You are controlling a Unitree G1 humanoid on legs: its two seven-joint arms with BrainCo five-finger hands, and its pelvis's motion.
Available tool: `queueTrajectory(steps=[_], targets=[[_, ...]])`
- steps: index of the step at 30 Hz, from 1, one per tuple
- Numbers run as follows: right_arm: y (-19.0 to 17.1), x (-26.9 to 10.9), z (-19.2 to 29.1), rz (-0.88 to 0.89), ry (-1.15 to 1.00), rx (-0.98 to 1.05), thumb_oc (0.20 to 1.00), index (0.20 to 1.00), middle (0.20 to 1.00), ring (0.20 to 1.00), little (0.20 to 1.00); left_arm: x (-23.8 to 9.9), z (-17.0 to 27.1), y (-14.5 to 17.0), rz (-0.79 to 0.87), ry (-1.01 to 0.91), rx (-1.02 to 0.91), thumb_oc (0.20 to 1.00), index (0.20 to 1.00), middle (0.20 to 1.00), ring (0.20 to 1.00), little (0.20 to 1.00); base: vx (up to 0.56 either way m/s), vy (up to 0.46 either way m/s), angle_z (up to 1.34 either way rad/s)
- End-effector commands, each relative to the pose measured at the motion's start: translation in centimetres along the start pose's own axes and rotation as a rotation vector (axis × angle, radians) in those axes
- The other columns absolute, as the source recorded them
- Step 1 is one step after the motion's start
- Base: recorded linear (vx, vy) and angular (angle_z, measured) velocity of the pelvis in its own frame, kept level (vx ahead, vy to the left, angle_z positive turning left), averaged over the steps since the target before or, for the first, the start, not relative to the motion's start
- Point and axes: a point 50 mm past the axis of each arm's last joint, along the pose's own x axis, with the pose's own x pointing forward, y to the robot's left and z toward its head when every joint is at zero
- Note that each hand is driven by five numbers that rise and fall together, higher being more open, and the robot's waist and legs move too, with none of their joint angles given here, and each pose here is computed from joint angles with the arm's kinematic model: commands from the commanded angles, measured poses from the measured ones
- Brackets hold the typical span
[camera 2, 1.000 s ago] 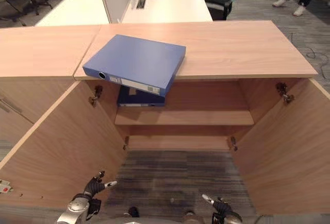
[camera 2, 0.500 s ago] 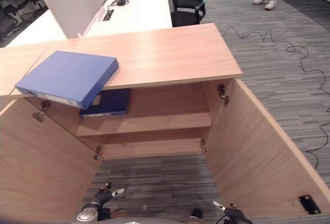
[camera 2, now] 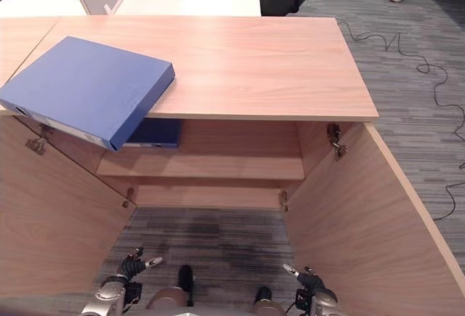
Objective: Put the empty folder in the office cabinet
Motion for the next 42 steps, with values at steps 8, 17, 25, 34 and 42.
queueTrajectory(steps=[8,17,25,34,42], targets=[[1.2,0.4,2.7,0.035,-0.071,-0.003,1.0,1.0,1.0,1.0,1.0,0.5,2.2,1.8,0.032,-0.081,0.086,1.0,1.0,1.0,1.0,1.0,0.05,0.189,-0.05],[0.7,0.2,1.4,0.019,-0.045,0.029,1.0,1.0,1.0,1.0,1.0,0.5,2.5,1.4,0.016,-0.097,0.081,1.0,1.0,1.0,1.0,1.0,0.1,0.041,0.09],[-1.1,0.0,0.5,-0.03,-0.025,0.011,1.0,1.0,1.0,1.0,1.0,0.3,2.0,-0.4,-0.031,-0.088,0.055,1.0,1.0,1.0,1.0,1.0,0.04,-0.06,0.27],[-2.9,0.0,1.9,-0.077,-0.065,0.006,1.0,1.0,1.0,1.0,1.0,0.4,3.5,-1.3,-0.045,-0.15,-0.009,1.0,1.0,1.0,1.0,1.0,-0.07,-0.032,0.05],[-3.2,-0.2,0.8,-0.09,-0.032,0.064,1.0,1.0,1.0,1.0,1.0,0.1,2.5,-1.5,-0.063,-0.122,0.037,1.0,1.0,1.0,1.0,1.0,0.05,0.045,0.02]])
